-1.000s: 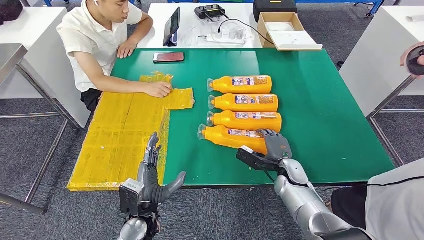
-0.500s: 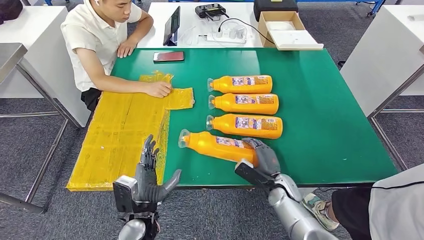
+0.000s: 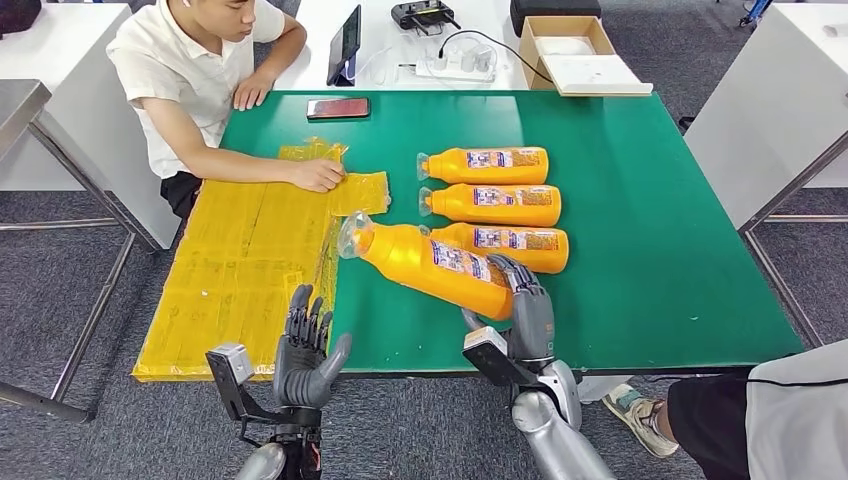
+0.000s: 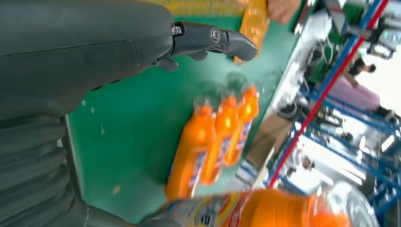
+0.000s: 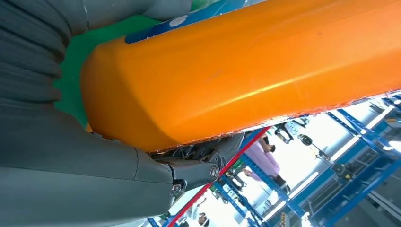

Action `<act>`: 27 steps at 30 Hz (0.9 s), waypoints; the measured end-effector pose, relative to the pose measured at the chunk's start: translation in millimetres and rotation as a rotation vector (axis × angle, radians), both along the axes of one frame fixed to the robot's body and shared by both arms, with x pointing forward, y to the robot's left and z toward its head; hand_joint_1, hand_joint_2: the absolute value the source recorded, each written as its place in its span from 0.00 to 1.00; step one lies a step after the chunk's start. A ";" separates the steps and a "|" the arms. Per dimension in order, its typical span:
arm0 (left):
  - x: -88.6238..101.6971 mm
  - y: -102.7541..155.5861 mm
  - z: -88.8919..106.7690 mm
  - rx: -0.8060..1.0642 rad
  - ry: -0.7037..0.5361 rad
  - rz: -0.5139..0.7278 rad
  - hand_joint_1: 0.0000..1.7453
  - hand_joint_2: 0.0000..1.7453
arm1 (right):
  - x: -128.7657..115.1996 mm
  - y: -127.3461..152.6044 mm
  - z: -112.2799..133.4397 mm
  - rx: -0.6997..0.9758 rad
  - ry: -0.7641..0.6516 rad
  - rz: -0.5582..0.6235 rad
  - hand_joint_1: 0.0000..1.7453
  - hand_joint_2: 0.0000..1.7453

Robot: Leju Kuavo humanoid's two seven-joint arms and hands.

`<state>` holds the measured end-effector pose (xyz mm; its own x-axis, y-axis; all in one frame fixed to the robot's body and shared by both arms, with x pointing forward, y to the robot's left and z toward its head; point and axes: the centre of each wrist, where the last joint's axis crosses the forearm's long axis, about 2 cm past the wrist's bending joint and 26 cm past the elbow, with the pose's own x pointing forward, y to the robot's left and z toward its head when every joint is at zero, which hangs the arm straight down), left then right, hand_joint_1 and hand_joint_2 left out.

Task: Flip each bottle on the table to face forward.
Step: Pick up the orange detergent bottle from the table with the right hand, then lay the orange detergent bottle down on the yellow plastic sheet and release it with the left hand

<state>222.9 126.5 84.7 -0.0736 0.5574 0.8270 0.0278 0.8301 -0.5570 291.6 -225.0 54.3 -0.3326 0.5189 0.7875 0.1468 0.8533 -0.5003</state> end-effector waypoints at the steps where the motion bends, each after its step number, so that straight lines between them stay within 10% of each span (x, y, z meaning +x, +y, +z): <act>1: -0.9 -0.8 1.2 -0.009 -0.013 -0.014 0.00 1.00 | -0.2 1.1 0.2 0.004 -0.001 0.004 1.00 1.00; 10: -7.3 -6.7 14.3 -0.096 -0.147 -0.180 0.00 1.00 | -3.7 40.9 -1.3 -0.011 0.007 0.213 1.00 1.00; 27: 2.4 0.0 15.2 -0.070 -0.128 -0.101 0.00 1.00 | -31.1 126.0 -12.6 -0.056 0.057 0.518 1.00 1.00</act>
